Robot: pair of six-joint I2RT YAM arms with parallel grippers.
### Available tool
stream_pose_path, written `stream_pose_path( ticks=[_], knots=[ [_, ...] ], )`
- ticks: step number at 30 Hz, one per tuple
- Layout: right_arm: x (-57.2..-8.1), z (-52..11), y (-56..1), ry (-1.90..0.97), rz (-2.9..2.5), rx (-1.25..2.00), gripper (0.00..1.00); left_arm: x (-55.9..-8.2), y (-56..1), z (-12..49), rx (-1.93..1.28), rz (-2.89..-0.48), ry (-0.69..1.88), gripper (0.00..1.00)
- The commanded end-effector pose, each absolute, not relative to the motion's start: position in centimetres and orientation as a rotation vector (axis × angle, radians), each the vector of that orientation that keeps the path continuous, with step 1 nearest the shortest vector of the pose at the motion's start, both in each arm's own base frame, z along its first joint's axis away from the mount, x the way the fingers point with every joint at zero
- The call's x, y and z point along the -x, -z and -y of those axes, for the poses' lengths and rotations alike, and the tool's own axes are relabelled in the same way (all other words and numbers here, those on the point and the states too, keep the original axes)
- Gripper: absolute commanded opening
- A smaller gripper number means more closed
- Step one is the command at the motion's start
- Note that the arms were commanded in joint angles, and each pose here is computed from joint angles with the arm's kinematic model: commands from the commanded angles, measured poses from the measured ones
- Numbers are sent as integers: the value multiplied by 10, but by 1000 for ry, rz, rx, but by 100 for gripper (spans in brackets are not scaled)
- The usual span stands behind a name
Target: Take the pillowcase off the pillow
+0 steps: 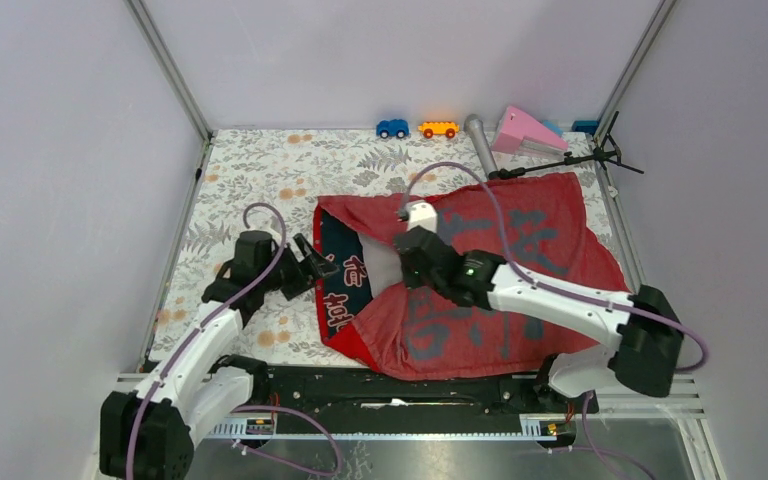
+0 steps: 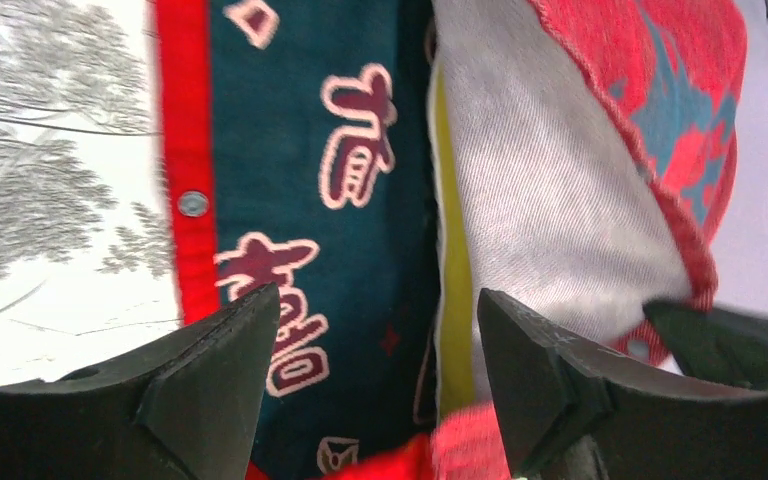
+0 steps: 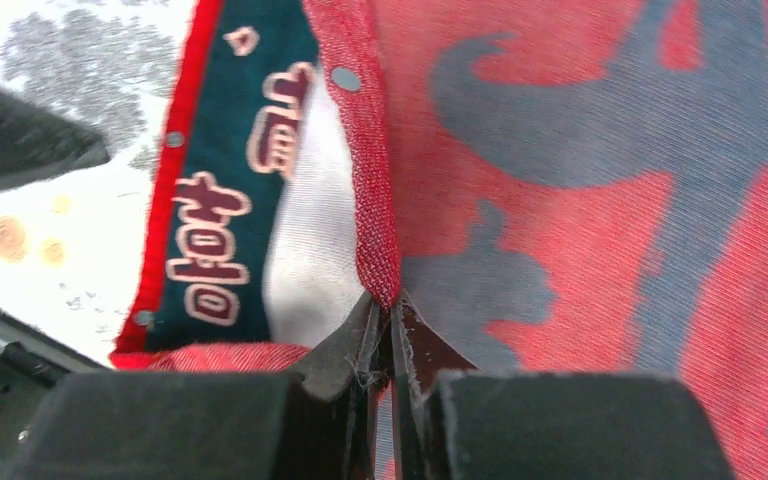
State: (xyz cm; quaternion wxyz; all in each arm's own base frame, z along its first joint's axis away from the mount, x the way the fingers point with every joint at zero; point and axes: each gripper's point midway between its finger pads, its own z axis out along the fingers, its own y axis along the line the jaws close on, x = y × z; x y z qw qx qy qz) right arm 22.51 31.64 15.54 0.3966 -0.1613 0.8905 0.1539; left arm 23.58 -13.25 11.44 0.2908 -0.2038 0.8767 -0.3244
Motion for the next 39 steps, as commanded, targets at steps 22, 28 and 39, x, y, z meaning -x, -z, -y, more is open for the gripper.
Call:
stream_pose_path(
  ticks=[22,28,39],
  knots=[
    [-238,-237,-189,-404,-2196,243,0,-228,-111,248,217,-2422,1163,66],
    [-234,-242,-190,-435,-2199,296,0,-236,-113,258,254,-2367,1248,69],
    [-218,-260,-173,-507,-2290,435,16,-245,-104,283,247,-2378,1319,49]
  ],
)
